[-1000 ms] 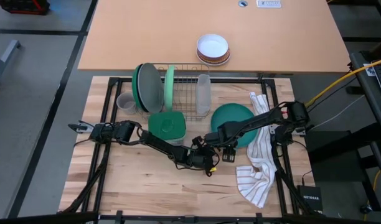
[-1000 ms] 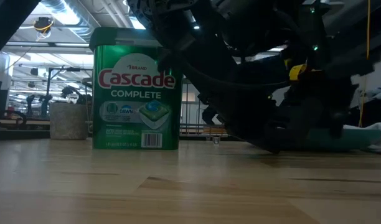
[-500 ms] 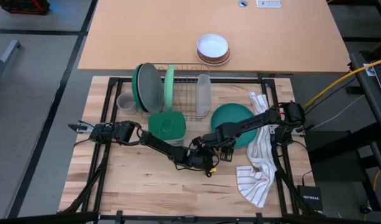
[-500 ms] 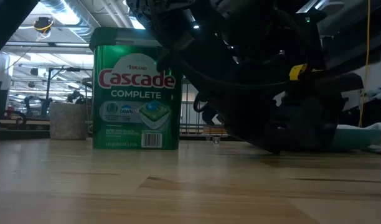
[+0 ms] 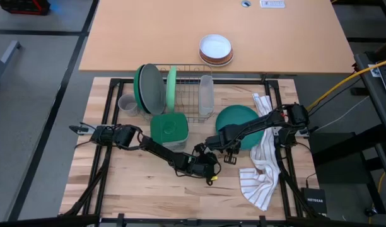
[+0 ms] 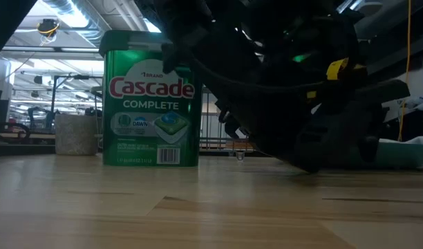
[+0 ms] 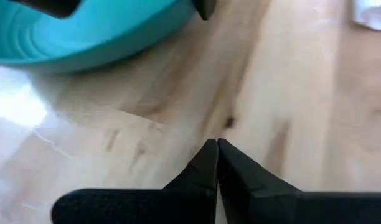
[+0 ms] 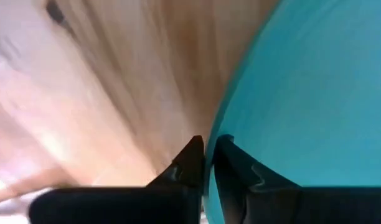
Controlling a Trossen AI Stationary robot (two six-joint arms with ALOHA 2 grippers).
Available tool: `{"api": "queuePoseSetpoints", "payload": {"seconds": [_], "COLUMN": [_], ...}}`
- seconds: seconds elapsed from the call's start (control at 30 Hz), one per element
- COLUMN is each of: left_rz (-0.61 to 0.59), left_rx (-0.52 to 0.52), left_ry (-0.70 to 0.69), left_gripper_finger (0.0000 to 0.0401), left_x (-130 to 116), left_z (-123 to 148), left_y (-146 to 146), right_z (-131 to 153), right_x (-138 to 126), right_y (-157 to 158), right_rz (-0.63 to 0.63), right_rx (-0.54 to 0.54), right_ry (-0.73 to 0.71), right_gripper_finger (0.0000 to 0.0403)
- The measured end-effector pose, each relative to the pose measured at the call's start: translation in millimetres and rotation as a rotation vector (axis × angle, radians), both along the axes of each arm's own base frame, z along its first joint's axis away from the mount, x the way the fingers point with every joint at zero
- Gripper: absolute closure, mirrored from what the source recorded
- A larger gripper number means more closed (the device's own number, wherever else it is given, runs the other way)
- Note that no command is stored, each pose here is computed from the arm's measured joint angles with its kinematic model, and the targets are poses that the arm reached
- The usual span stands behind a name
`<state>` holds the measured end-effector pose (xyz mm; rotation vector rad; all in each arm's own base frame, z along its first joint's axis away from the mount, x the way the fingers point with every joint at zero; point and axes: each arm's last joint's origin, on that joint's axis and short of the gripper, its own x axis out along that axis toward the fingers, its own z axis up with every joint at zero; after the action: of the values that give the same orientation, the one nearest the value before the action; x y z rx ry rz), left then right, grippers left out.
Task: Sort dishes
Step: Put the blue plate into the dish rack
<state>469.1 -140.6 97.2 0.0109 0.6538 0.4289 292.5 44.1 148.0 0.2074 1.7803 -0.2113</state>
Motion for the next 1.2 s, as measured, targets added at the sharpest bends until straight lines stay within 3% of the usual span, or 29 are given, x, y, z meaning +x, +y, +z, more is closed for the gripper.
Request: {"api": "queuePoseSetpoints", "payload": {"seconds": [0.3, 0.5, 0.63, 0.83, 1.2], "left_rz": [-0.068, -0.13, -0.17, -0.247, -0.373], "left_rx": [-0.017, 0.003, 0.032, 0.088, 0.238], "left_ry": [-0.005, -0.07, -0.101, -0.128, -0.141], "left_gripper_finger": [0.04, 0.04, 0.04, 0.04, 0.04], "left_x": [-8.8, -16.3, -22.7, -36.6, -69.1], "left_z": [8.2, 47.1, 72.0, 110.2, 170.7], "left_y": [-25.5, -41.1, -48.2, -57.9, -69.7], "right_z": [21.2, 63.7, 98.2, 153.2, 235.0], "right_x": [-8.1, 2.3, 14.6, 28.9, 32.3], "right_y": [2.9, 5.0, 6.8, 11.1, 17.1], "right_rz": [-0.066, -0.072, -0.087, -0.167, -0.281], "right_rx": [0.098, 0.121, 0.129, 0.232, 0.491], "right_ry": [0.183, 0.222, 0.142, -0.061, -0.28], "right_gripper_finger": [0.039, 0.0397, 0.0397, 0.0397, 0.0397]}}
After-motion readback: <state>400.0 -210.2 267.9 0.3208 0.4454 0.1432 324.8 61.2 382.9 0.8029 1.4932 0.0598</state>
